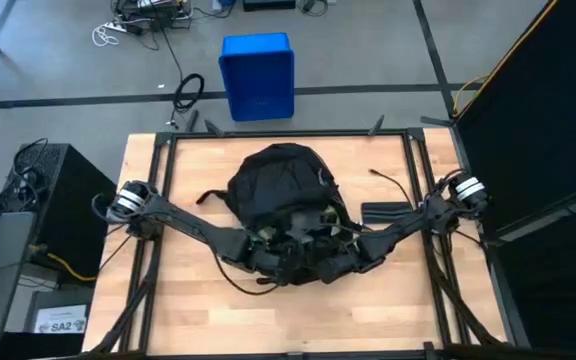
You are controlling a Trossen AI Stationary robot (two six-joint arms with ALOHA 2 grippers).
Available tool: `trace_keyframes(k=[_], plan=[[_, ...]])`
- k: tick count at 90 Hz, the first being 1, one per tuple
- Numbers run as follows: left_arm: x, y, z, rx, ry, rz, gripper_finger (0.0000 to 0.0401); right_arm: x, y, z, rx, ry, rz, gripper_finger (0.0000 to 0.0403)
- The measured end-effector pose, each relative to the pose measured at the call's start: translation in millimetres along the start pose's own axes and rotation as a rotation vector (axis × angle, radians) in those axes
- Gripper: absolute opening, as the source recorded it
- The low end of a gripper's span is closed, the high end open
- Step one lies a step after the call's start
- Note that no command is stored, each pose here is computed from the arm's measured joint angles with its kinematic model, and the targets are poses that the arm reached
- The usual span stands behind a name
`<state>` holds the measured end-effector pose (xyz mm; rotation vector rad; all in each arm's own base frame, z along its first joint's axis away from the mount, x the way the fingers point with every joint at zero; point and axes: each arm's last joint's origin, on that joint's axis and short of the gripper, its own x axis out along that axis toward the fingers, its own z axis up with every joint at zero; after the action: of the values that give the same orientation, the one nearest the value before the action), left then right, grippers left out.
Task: Unpack backpack
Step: Remove the zip lock bag from the backpack
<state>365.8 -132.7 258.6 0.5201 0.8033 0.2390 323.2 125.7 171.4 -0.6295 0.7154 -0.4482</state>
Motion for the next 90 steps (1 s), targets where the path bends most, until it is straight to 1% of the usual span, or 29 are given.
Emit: trace_keyframes(k=[11, 24, 49, 60, 72, 81, 90], plan=[[-14, 9, 3, -0.032, -0.035, 0.011, 0.0000, -11, -2, 12, -0.025, -0.034, -0.048, 0.0000], [-17, 11, 5, -0.040, -0.050, 0.019, 0.0004, -23, -8, 31, -0.034, -0.078, -0.063, 0.0000], [-32, 24, 7, -0.066, -0.083, 0.035, 0.0039, -37, -21, 59, -0.072, -0.118, -0.093, 0.0000], [-41, 30, 8, -0.079, -0.101, 0.035, 0.0049, -38, -23, 62, -0.066, -0.121, -0.099, 0.0000], [-48, 31, 7, -0.070, -0.099, 0.030, 0.0051, -38, -22, 60, -0.064, -0.113, -0.089, 0.0000], [-61, 36, 4, -0.061, -0.099, 0.060, 0.0051, -38, -22, 60, -0.063, -0.108, -0.088, 0.0000], [-81, 43, 4, -0.084, -0.143, 0.082, 0.0051, -38, -21, 59, -0.069, -0.109, -0.064, 0.0000]])
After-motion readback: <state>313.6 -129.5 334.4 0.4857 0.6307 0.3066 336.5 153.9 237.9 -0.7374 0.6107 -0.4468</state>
